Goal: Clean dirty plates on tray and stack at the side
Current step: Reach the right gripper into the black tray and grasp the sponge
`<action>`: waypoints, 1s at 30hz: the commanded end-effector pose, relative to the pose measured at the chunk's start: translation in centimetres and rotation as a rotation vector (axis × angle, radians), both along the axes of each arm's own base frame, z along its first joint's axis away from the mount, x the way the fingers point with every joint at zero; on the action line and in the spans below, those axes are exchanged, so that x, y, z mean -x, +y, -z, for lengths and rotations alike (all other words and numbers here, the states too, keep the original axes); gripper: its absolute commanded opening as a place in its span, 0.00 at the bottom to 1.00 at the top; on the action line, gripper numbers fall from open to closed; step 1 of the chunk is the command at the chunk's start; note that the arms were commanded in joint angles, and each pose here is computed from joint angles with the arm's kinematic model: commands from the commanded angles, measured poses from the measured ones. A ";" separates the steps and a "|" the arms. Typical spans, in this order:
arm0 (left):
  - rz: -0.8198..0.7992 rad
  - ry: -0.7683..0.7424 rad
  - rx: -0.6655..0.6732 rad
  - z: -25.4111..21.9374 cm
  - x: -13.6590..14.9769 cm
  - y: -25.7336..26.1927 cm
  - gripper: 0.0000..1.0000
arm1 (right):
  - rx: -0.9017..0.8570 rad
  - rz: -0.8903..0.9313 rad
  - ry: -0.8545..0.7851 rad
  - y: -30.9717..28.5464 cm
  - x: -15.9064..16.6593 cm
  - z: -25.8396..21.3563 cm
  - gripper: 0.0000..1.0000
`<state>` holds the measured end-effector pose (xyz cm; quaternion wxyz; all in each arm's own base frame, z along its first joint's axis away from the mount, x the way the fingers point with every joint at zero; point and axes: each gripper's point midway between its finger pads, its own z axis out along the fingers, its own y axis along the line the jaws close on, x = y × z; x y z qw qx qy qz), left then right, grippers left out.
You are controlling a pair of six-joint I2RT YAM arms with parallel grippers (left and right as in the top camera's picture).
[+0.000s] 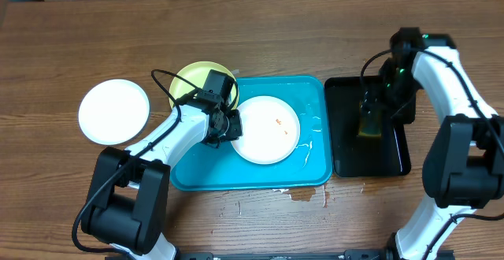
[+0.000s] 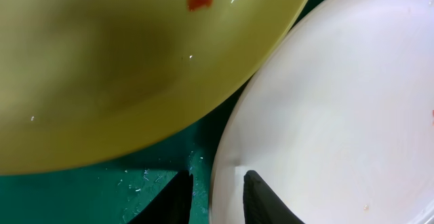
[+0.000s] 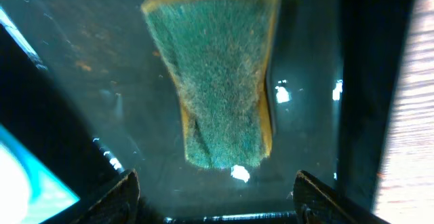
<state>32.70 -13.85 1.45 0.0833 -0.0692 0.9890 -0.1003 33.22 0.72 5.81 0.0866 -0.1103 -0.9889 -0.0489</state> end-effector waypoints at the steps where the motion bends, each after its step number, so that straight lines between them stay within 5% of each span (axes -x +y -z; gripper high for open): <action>1: 0.002 0.004 0.006 0.2 -0.2 -0.1 0.28 | 0.038 -0.005 0.010 0.3 1.2 1.1 0.74; 7: 0.002 0.005 0.006 0.2 -0.2 -0.1 0.28 | 0.038 -0.034 0.007 1.2 2.3 4.1 0.70; 8: 0.002 0.004 0.006 0.2 -0.2 -0.1 0.28 | 0.038 -0.039 -0.001 1.4 2.2 4.5 0.64; 11: 0.002 0.004 0.006 0.2 -0.2 -0.1 0.28 | 0.037 -0.047 -0.010 1.6 2.2 4.9 0.17; 12: 0.003 0.004 0.006 0.2 -0.2 -0.1 0.28 | 0.037 -0.049 -0.010 1.7 2.1 4.8 0.13; 13: 0.003 0.004 0.006 0.2 -0.2 -0.1 0.28 | 0.037 -0.049 -0.008 1.7 2.1 4.6 0.15; 16: 0.003 0.004 0.005 0.2 -0.2 -0.1 0.29 | 0.037 -0.049 -0.006 1.7 1.8 3.6 0.55; 30: 0.024 -0.001 0.002 0.2 -0.2 -0.1 0.29 | 0.130 -0.051 -0.205 0.2 -3.8 2.0 0.72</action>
